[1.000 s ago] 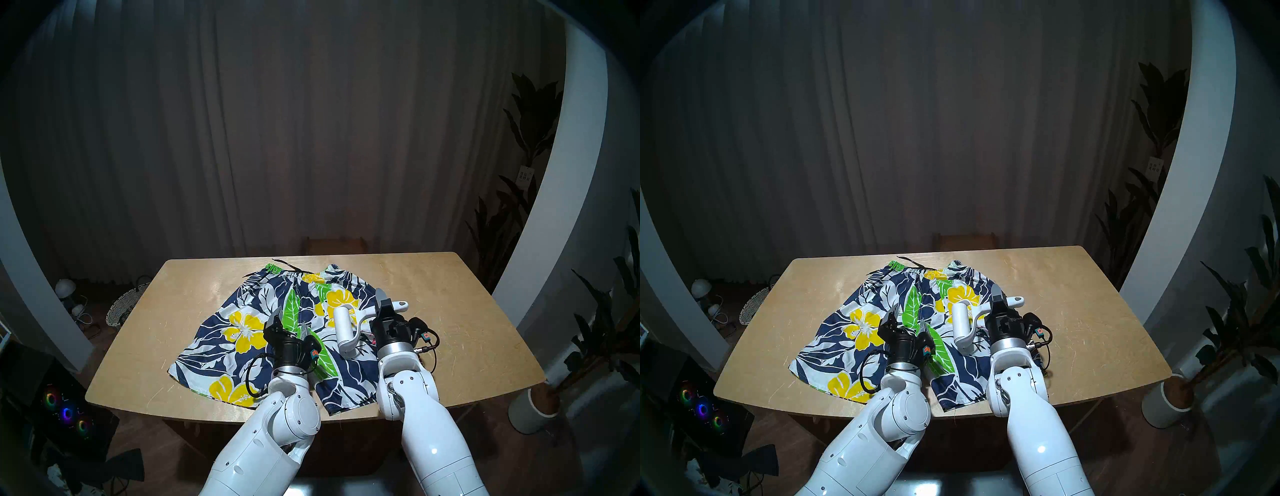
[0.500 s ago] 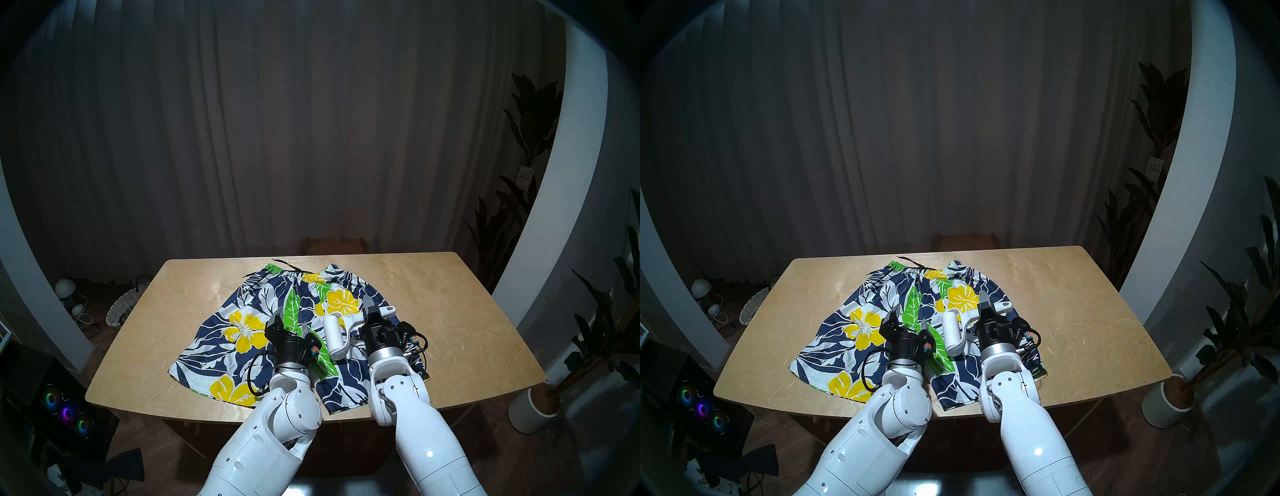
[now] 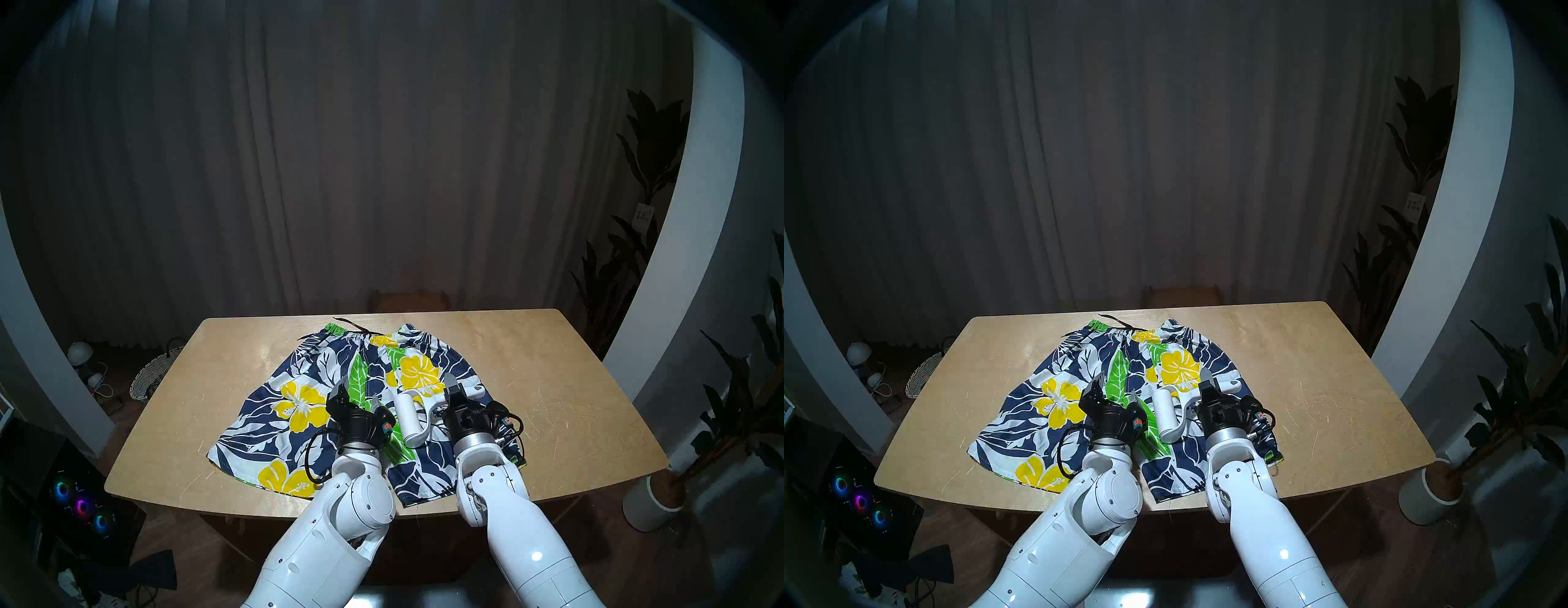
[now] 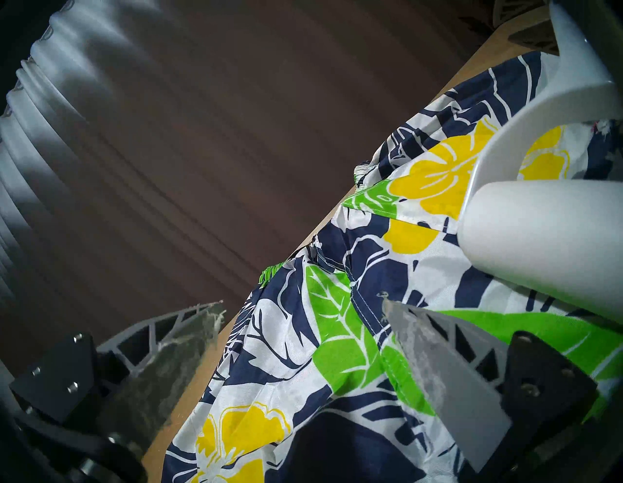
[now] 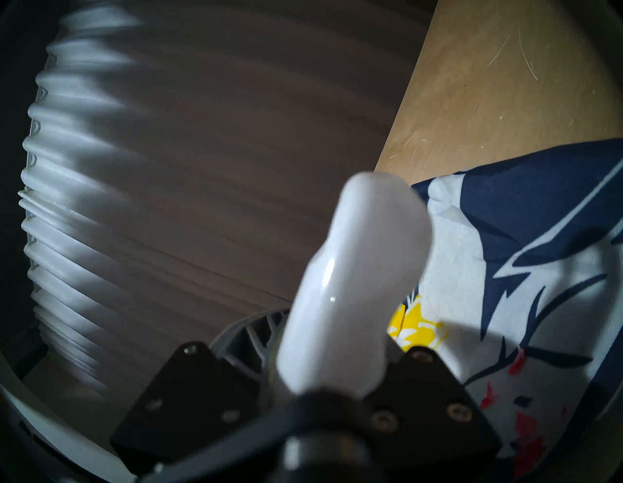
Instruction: Remove lint and debris from pants with a lint roller
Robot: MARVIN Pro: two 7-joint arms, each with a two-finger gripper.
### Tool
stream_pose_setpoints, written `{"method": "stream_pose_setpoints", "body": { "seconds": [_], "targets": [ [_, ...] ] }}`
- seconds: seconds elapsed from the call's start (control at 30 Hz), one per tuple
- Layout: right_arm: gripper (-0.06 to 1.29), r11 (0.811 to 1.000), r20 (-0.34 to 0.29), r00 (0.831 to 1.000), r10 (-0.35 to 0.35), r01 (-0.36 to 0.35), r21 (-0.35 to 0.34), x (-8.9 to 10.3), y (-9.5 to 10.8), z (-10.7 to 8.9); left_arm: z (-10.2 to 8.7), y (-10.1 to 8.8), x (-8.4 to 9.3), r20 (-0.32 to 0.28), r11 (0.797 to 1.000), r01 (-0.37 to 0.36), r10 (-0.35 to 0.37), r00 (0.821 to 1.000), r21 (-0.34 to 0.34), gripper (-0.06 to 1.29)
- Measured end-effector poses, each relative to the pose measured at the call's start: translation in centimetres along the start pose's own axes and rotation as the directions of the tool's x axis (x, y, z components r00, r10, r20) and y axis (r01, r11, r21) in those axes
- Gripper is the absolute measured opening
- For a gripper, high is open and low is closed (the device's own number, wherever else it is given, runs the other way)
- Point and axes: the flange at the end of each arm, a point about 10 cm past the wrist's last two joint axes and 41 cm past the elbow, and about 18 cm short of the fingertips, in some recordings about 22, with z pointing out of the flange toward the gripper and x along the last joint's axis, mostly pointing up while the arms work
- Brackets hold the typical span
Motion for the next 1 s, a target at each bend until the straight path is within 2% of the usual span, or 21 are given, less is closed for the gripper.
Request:
{"method": "stream_pose_setpoints", "body": {
  "seconds": [0.57, 1.0],
  "targets": [
    [0.26, 0.999, -0.010, 0.999, -0.039, 0.039, -0.038, 3.2, 1.1, 0.1, 1.2, 0.3, 0.9, 0.025, 0.998, -0.042, 0.043, 0.999, -0.042, 1.14],
    [0.26, 0.996, -0.042, 0.998, -0.056, 0.053, -0.069, 5.3, 2.2, -0.3, 1.6, -0.2, 0.9, 0.051, 0.997, -0.032, 0.035, 0.998, -0.065, 1.14]
  ]
}}
